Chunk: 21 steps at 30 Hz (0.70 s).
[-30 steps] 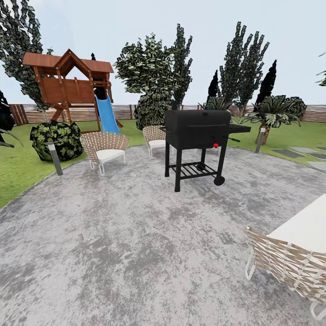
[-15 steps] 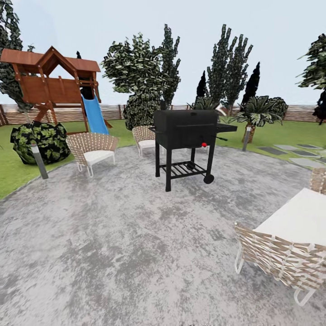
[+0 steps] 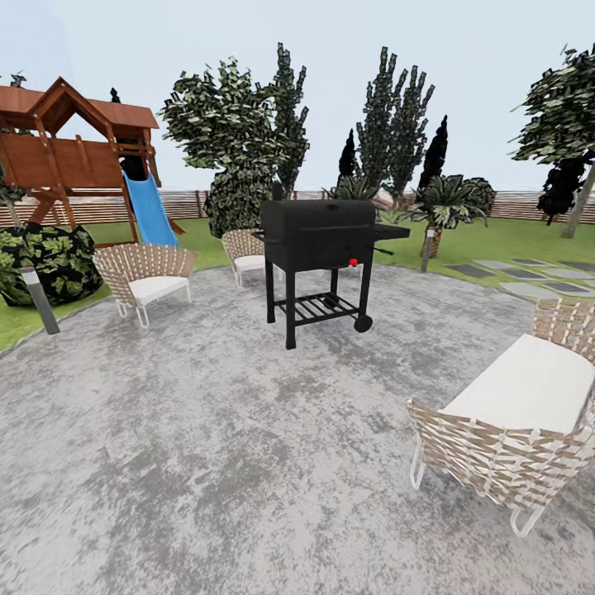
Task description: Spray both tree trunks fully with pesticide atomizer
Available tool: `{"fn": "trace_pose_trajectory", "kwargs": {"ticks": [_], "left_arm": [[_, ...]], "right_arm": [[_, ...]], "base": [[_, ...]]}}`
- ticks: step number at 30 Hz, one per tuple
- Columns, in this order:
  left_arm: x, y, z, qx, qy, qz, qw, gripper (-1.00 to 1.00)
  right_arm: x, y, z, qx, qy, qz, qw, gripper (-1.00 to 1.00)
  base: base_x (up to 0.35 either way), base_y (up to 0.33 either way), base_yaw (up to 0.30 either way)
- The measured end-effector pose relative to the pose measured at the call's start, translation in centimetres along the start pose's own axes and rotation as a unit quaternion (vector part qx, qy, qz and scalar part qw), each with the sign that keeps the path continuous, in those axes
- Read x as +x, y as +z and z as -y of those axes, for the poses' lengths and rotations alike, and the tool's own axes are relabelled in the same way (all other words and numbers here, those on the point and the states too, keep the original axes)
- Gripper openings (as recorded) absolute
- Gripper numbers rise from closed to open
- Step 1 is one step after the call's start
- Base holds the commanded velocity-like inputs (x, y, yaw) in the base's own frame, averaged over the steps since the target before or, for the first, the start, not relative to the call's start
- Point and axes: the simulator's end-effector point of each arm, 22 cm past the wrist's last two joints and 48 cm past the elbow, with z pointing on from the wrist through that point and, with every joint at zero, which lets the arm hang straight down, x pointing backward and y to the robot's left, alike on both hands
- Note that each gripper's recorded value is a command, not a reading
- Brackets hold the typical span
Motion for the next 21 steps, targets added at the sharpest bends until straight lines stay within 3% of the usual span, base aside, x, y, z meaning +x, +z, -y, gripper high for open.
{"fn": "trace_pose_trajectory", "kwargs": {"ticks": [12,21], "left_arm": [[0.0,0.0,-0.3,-0.003,-0.002,0.0,1.0,1.0],[1.0,1.2,-0.2,-0.003,-0.003,0.0,1.0,1.0]], "right_arm": [[0.0,0.0,0.0,0.0,-0.001,0.0,1.0,1.0],[1.2,1.0,-0.2,-0.001,-0.001,0.0,1.0,1.0]], "base": [[0.0,0.0,-0.002],[0.0,0.0,0.0]]}}
